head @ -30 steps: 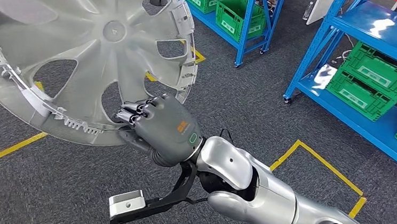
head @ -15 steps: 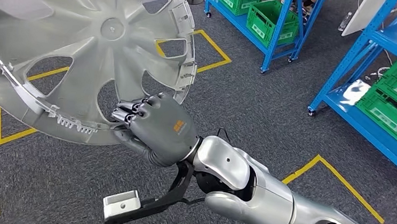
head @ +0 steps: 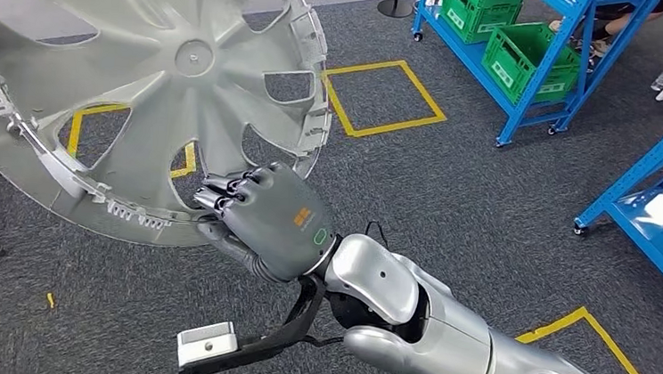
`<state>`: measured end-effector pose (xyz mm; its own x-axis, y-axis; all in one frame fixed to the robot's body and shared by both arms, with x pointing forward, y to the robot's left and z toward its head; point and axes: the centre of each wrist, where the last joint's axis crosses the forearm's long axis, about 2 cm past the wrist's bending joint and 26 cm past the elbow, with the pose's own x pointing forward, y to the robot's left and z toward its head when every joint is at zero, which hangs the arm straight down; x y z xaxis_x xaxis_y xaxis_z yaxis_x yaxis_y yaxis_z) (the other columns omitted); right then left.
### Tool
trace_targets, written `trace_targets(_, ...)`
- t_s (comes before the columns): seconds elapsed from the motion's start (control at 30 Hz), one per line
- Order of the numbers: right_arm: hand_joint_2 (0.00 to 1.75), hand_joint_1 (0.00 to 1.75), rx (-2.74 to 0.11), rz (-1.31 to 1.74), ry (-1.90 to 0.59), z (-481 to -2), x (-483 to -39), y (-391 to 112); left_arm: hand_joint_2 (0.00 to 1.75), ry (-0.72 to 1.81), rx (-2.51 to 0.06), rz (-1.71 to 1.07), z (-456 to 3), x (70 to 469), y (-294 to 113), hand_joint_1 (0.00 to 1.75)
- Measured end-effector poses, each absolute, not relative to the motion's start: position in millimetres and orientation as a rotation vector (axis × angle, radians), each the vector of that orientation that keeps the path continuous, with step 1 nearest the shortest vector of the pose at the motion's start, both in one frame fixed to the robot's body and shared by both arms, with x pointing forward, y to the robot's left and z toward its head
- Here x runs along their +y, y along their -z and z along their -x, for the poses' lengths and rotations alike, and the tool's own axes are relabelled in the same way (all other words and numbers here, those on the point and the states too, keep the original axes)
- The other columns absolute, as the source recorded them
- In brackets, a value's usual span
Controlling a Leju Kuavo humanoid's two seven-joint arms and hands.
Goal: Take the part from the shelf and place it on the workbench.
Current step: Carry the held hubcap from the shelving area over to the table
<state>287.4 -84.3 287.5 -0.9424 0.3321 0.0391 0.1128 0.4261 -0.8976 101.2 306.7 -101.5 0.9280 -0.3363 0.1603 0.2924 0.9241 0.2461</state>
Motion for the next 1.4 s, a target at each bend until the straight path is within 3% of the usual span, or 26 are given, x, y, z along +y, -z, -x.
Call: trace_targets(1.4, 1.75, 1.75, -2.485, 0.378, -1.544, -293.0, -78.0, -298.4, 1.75, 0.322, -0.191, -0.225, -104.8, 308.0, 100.6, 0.00)
